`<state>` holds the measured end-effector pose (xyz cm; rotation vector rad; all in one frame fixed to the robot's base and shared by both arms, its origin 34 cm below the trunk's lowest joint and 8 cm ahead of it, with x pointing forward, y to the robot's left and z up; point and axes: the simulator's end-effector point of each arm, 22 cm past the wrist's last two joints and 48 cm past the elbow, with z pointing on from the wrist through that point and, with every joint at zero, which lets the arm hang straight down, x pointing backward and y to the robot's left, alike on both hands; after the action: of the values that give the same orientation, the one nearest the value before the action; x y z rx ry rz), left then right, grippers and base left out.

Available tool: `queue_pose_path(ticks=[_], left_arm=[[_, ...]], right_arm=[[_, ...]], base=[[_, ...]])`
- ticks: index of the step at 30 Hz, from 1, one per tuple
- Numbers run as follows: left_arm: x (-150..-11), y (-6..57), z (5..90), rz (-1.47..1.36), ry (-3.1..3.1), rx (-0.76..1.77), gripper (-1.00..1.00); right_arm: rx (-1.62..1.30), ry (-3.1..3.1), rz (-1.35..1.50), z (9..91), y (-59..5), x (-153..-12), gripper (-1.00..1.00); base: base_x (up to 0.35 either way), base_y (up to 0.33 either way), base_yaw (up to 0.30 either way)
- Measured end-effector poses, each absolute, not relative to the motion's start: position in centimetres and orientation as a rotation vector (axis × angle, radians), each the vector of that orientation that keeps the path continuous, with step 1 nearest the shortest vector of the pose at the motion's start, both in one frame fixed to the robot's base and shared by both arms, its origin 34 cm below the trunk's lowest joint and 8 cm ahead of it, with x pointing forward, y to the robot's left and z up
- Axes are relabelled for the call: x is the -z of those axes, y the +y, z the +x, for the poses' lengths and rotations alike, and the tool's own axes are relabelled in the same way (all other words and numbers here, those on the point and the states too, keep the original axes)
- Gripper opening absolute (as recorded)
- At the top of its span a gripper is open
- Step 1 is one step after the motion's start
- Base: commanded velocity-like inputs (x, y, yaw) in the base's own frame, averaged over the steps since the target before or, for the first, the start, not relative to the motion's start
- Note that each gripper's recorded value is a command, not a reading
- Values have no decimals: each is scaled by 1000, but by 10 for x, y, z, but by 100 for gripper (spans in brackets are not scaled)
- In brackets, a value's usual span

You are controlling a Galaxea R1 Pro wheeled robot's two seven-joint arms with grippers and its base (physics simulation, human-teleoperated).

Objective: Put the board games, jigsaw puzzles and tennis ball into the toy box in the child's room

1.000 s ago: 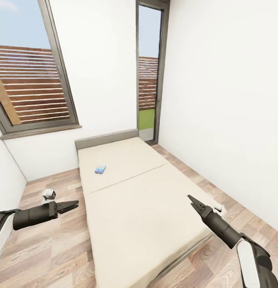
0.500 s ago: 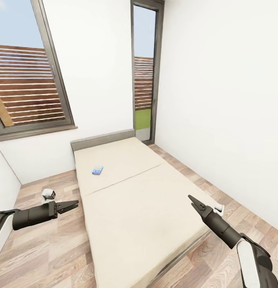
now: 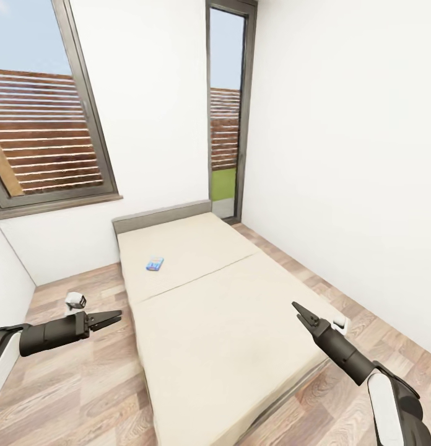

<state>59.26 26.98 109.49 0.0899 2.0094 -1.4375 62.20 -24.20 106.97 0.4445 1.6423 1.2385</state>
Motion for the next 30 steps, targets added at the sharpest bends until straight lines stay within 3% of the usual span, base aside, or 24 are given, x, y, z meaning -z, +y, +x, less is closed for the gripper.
queue_pose_path(ticks=[30], left_arm=[[-1106, 270, 590, 106, 1990, 1431, 100]], right_arm=[[-1241, 1622, 429, 620, -242, -1082, 100]], base=[[0, 79, -126]])
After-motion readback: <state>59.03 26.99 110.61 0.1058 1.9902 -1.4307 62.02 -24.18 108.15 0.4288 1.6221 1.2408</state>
